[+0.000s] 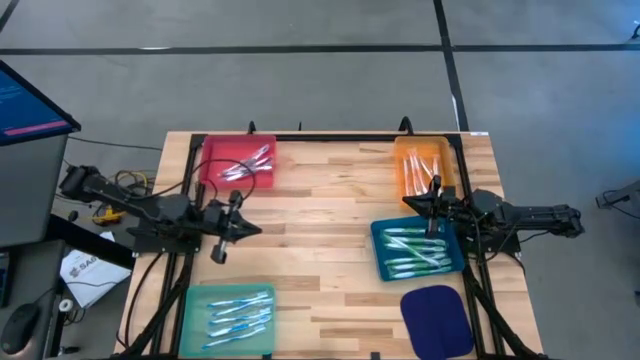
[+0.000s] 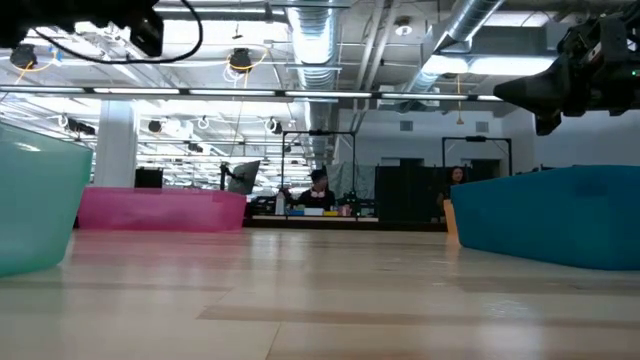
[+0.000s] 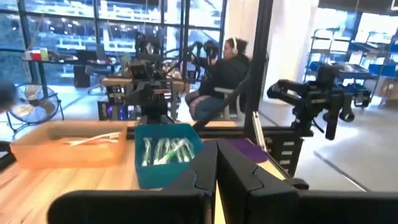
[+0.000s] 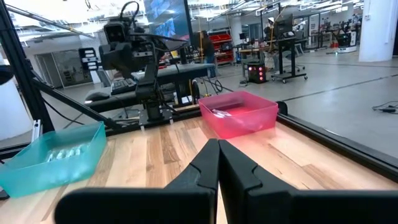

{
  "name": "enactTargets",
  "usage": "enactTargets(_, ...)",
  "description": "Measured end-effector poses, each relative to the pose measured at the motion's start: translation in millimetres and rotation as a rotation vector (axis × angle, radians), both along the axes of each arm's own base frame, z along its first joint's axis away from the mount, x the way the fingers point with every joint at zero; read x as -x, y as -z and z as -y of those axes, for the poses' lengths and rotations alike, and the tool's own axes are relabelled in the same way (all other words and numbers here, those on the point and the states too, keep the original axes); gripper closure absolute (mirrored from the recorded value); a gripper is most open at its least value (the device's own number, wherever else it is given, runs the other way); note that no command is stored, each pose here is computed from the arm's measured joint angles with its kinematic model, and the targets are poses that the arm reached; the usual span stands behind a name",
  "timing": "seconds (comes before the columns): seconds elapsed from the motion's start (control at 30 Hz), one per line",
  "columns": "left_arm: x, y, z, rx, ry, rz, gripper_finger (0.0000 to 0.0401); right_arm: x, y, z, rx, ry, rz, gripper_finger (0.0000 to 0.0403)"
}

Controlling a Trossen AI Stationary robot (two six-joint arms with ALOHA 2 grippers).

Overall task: Pick & Place Toothbrushes
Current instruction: Return to Home Position

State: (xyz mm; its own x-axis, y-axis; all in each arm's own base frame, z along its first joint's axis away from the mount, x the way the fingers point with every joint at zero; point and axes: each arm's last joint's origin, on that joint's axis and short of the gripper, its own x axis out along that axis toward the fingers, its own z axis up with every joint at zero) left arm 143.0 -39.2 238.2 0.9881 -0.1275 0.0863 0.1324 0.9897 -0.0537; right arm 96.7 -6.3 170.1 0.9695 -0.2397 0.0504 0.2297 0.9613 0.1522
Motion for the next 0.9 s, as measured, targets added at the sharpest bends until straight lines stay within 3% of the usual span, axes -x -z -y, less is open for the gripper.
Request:
enactTargets(0.23,12.0,18.7,-1.7,-0.034,0.064,0.014,0.0400,0.0,0.1,0.0,0.000,0.000,0.000,0.0403)
enactTargets(0.43,25.8,31.4,-10.2,-0.032,-0.076,0.073,0.0400,0.0,0.1,0.0,0.000,0.000,0.000,0.0403)
enactTargets(0.63,40.9,36.5,-15.1,-0.072,-0.103,0.184,0.0400,0.0,0.1,0.0,0.000,0.000,0.000,0.0403)
enactTargets(0.9,55.9,37.2,-15.7,-0.012,0.036,0.298,0.0400,0.0,0.2,0.0,0.000,0.000,-0.001,0.0403)
